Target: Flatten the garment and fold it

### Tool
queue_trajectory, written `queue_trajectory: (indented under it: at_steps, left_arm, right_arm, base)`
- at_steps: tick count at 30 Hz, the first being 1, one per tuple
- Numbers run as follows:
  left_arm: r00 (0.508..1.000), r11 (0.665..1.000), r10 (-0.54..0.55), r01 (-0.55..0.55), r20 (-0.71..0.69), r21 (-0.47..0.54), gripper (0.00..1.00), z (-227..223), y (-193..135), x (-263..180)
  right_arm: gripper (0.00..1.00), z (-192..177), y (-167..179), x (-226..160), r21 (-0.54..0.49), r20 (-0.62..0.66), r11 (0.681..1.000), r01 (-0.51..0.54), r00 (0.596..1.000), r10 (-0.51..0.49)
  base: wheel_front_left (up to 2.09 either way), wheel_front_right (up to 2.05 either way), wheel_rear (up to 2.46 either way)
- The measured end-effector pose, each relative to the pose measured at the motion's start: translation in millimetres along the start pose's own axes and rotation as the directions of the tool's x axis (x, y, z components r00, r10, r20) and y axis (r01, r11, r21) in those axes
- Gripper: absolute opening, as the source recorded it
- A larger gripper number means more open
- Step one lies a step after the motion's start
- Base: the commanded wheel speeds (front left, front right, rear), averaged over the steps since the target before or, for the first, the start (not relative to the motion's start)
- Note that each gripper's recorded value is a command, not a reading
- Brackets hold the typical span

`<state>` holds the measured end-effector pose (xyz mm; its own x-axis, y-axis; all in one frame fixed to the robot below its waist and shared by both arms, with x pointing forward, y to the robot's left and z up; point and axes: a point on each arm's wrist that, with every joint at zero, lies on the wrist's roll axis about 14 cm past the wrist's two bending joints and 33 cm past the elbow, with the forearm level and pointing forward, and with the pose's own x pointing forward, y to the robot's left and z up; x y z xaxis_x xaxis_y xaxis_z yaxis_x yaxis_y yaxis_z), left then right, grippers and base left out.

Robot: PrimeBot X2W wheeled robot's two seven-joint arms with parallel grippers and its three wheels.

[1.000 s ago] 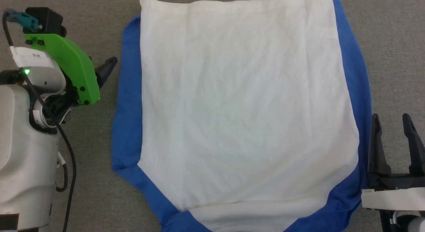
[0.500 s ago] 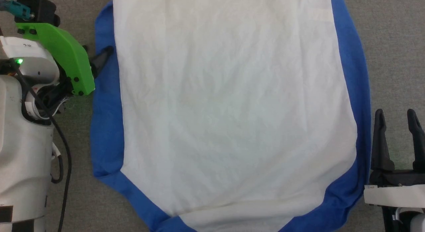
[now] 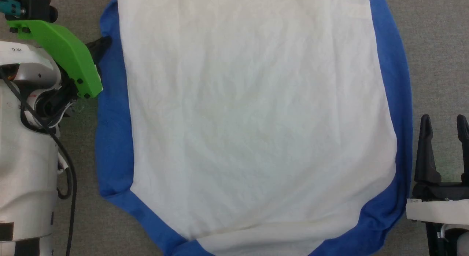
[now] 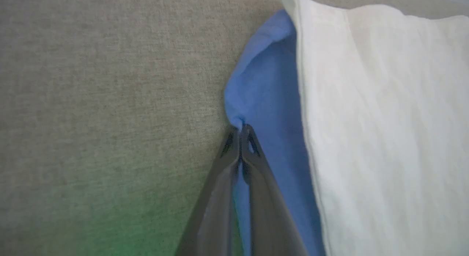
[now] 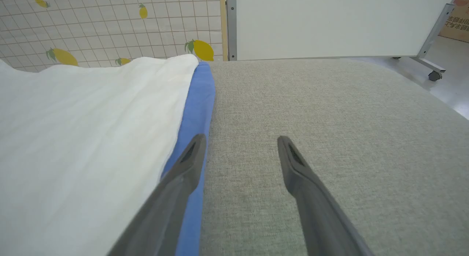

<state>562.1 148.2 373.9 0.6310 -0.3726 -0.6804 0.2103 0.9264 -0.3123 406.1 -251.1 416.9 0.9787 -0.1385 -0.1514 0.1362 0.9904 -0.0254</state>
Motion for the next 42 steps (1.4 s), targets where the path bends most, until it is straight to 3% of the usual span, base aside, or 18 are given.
queue_trajectory:
  at_steps: [12,23,34,42]
  left_arm:
    - [0.988,0.997,-0.002,0.013,0.154,-0.072,0.0,23,-2,-50]
    - [0.929,0.999,0.011,0.001,0.369,-0.033,0.0,52,-6,-162]
    - [0.842,0.994,-0.006,-0.053,0.54,0.094,0.0,69,-28,-257]
    - [0.767,0.967,-0.12,-0.052,0.631,0.248,0.0,60,-92,-285]
  right_arm:
    - [1.0,29,8,-8,0.03,0.079,0.999,-0.026,0.997,0.023]
    - [1.0,65,13,-43,0.063,0.169,0.996,-0.06,0.984,0.049]
    - [1.0,94,17,-70,0.088,0.258,0.992,-0.091,0.964,0.066]
    - [1.0,101,21,-77,0.094,0.282,0.989,-0.113,0.956,0.083]
  base:
    - [0.0,0.0,0.0]
    - [0.0,0.0,0.0]
    - [0.0,0.0,0.0]
    - [0.0,0.0,0.0]
